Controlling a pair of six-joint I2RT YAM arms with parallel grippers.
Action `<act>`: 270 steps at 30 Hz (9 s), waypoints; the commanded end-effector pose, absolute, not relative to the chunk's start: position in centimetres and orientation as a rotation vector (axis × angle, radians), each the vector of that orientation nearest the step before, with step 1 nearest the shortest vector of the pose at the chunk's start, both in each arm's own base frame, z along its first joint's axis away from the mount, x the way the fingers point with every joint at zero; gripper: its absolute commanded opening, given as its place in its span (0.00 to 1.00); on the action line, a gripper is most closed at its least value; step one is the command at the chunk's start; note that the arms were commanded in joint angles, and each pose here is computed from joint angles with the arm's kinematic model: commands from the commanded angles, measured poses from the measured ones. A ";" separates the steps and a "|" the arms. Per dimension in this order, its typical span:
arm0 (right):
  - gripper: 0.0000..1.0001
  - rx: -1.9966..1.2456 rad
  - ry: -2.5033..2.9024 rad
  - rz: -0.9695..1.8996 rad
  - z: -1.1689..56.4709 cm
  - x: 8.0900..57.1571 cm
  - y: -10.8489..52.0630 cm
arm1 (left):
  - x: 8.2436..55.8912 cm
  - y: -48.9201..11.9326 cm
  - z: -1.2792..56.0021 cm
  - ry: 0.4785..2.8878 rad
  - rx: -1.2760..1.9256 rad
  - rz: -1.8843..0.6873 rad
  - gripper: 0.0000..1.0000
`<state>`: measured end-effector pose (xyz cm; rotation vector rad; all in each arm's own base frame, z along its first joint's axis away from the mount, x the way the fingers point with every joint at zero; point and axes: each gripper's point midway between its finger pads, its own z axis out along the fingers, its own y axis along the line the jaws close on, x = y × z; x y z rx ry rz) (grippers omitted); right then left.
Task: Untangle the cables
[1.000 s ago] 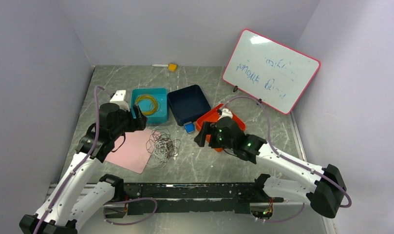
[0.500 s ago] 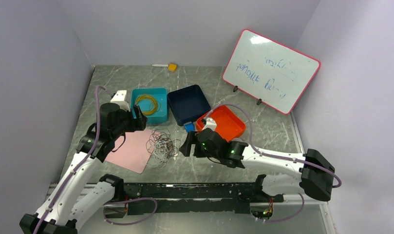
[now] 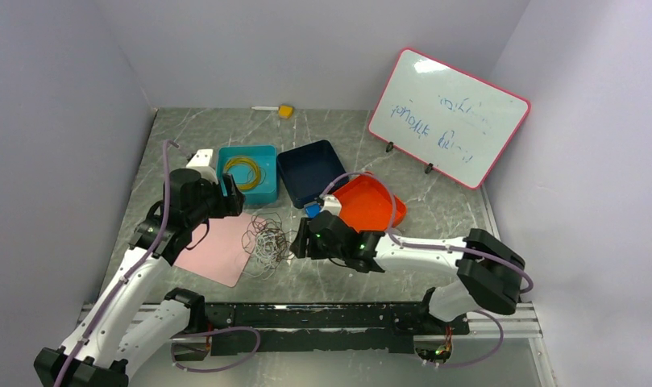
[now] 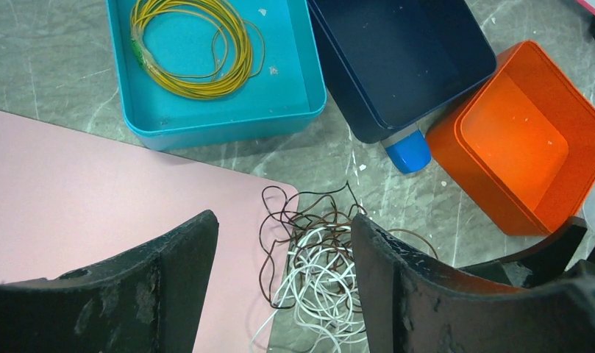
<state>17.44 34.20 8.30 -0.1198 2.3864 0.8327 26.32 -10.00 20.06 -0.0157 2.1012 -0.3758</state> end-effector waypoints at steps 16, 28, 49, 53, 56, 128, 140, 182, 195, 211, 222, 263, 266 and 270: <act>0.08 -0.143 2.352 0.714 7.7 20.8 37.0 | 26.4 -10.7 20.7 2.074 0.010 -0.424 0.70; 0.00 -0.208 2.327 0.968 11.5 24.6 36.6 | 26.2 -15.3 22.2 1.946 -0.002 -0.771 0.91; 0.00 -0.286 2.232 1.134 16.1 25.1 37.8 | 26.8 -19.0 12.3 2.133 -0.098 -0.614 0.78; 0.00 -0.287 2.238 1.139 16.1 24.8 37.5 | 26.8 -19.2 10.9 2.146 -0.116 -0.601 0.77; 0.00 -0.289 2.225 1.154 16.7 24.6 37.5 | 26.9 -19.2 9.6 2.173 -0.112 -0.572 0.77; 0.00 -0.307 1.386 0.749 53.5 23.8 23.2 | 24.5 -14.8 0.9 2.358 -0.317 -0.231 0.28; 0.00 -0.305 1.368 0.758 53.9 22.9 22.4 | 25.2 -13.3 6.2 2.213 -0.455 -0.258 0.76; 0.00 0.017 1.293 0.430 56.8 23.2 11.9 | 27.2 -6.4 7.5 2.123 -0.647 -0.346 0.70; 0.00 0.381 1.137 0.156 59.8 18.5 -1.5 | 27.5 -6.2 6.8 2.149 -0.662 -0.317 0.67; 0.00 0.172 1.233 0.168 58.0 21.2 4.0 | 27.8 -6.5 6.9 2.183 -0.616 -0.308 0.36; 0.00 0.047 1.333 0.182 54.1 24.3 9.3 | 27.7 -6.5 7.3 2.178 -0.601 -0.310 0.14; 0.00 0.027 2.072 0.244 19.7 33.3 14.5 | 27.6 -9.8 7.3 2.237 -0.385 -0.483 0.07; 0.00 0.008 2.113 0.285 18.0 33.2 15.3 | 27.6 -10.0 7.1 2.244 -0.378 -0.488 0.07; 0.00 -0.033 2.164 0.322 15.9 33.0 16.2 | 27.6 -10.1 6.9 2.249 -0.375 -0.494 0.07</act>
